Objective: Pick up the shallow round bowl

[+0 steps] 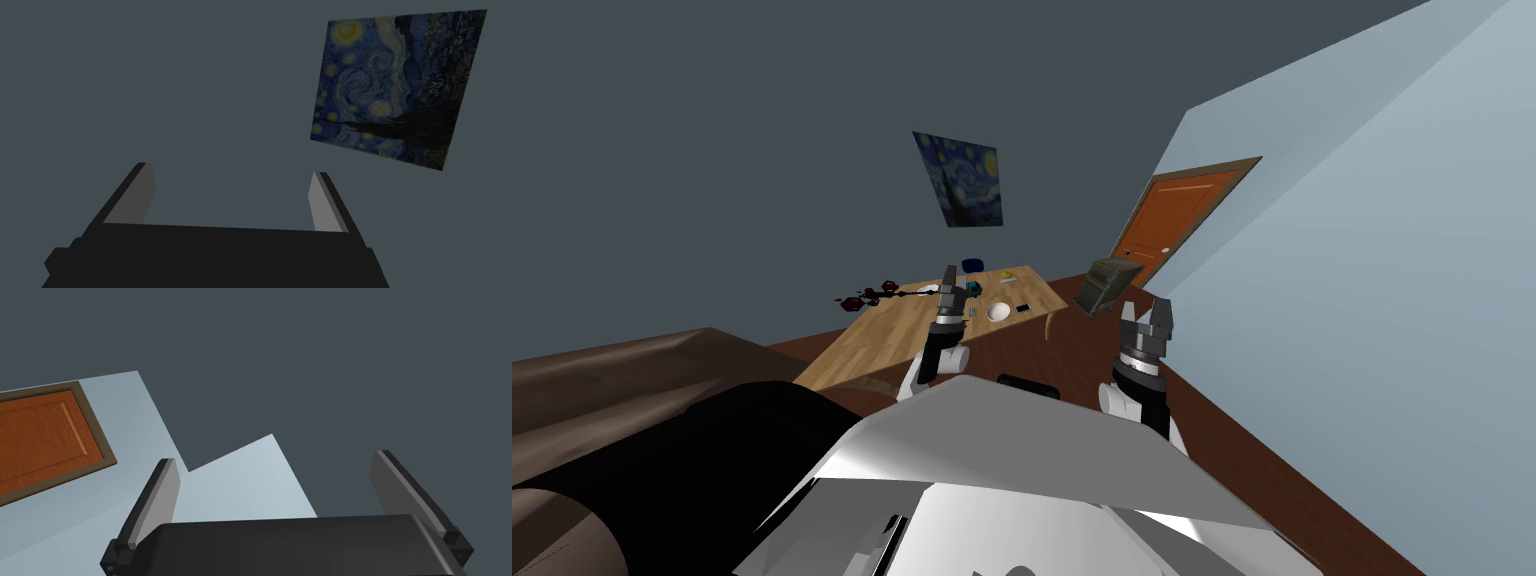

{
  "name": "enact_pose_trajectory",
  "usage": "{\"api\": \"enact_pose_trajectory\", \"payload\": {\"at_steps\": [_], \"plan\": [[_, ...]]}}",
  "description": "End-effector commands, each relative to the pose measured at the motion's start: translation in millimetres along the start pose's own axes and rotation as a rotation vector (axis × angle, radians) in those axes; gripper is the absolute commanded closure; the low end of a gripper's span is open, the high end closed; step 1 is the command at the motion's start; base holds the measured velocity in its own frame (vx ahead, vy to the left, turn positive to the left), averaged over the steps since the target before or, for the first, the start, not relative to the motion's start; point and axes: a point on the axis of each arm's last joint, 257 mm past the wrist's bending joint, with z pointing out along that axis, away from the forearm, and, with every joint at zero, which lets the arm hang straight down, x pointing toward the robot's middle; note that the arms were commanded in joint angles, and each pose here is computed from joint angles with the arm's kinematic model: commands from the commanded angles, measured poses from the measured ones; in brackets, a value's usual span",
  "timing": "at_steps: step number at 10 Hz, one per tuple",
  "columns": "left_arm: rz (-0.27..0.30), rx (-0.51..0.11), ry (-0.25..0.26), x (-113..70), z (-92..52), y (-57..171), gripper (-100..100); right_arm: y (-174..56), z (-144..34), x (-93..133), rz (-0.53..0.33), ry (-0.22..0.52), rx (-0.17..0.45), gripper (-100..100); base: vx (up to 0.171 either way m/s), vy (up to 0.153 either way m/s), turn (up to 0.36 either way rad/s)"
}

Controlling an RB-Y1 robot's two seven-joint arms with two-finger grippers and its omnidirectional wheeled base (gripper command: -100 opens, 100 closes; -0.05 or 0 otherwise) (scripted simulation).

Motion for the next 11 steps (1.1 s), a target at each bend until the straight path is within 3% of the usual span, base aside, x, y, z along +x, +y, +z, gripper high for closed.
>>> {"api": "enact_pose_trajectory", "payload": {"at_steps": [1,5,11], "plan": [[0.017,-0.018,0.028,2.5,-0.1,7,-100,0,0.0,0,0.000,0.000,0.000,0,-0.012,0.010,0.002],[0.066,-0.123,0.096,7.4,-0.7,44,-100,0,0.0,0,0.000,0.000,0.000,0,-0.024,0.022,0.004],[0.107,-0.297,0.143,9.7,-2.8,105,-100,0,0.0,0,0.000,0.000,0.000,0,0.002,0.000,0.007]]}}
